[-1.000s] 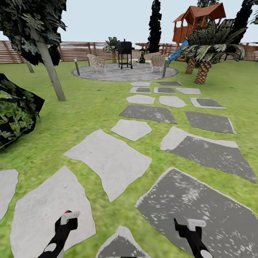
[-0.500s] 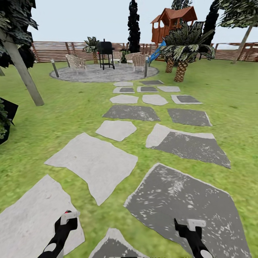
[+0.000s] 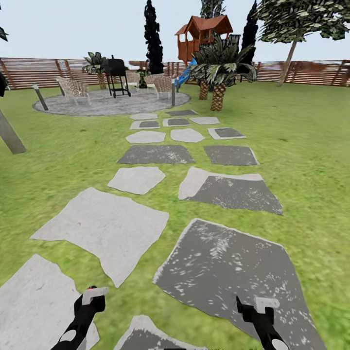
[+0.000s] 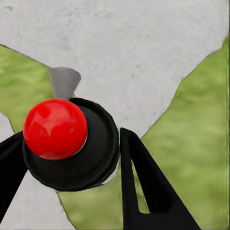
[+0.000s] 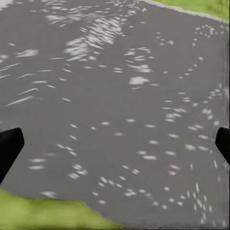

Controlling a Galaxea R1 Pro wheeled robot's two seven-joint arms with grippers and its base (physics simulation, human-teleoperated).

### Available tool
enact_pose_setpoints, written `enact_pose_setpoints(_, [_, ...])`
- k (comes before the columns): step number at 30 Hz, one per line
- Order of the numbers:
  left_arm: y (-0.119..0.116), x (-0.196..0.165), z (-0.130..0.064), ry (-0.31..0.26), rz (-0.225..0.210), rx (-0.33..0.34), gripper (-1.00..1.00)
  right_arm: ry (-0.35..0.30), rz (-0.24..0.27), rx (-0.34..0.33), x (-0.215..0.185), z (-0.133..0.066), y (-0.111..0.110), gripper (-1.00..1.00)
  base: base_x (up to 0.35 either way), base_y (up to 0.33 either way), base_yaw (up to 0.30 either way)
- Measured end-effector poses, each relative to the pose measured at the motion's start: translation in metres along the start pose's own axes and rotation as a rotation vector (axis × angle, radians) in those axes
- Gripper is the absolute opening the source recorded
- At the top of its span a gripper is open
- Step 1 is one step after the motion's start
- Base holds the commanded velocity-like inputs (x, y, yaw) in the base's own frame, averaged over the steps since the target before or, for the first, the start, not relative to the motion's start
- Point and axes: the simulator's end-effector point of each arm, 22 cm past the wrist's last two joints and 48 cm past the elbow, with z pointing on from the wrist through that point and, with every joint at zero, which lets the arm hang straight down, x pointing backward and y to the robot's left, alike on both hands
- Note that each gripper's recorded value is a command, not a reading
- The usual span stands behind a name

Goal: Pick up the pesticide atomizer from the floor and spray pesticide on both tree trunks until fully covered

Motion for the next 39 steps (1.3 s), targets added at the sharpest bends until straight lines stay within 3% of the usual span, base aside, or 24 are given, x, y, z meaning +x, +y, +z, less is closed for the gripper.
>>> enact_pose_setpoints(39, [0.0003,0.0000,0.0000,0.000,-0.001,-0.001,-1.00,0.000,0.000,0.000,0.0000,0.0000,0.0000,1.00,0.000,0.000,-0.300])
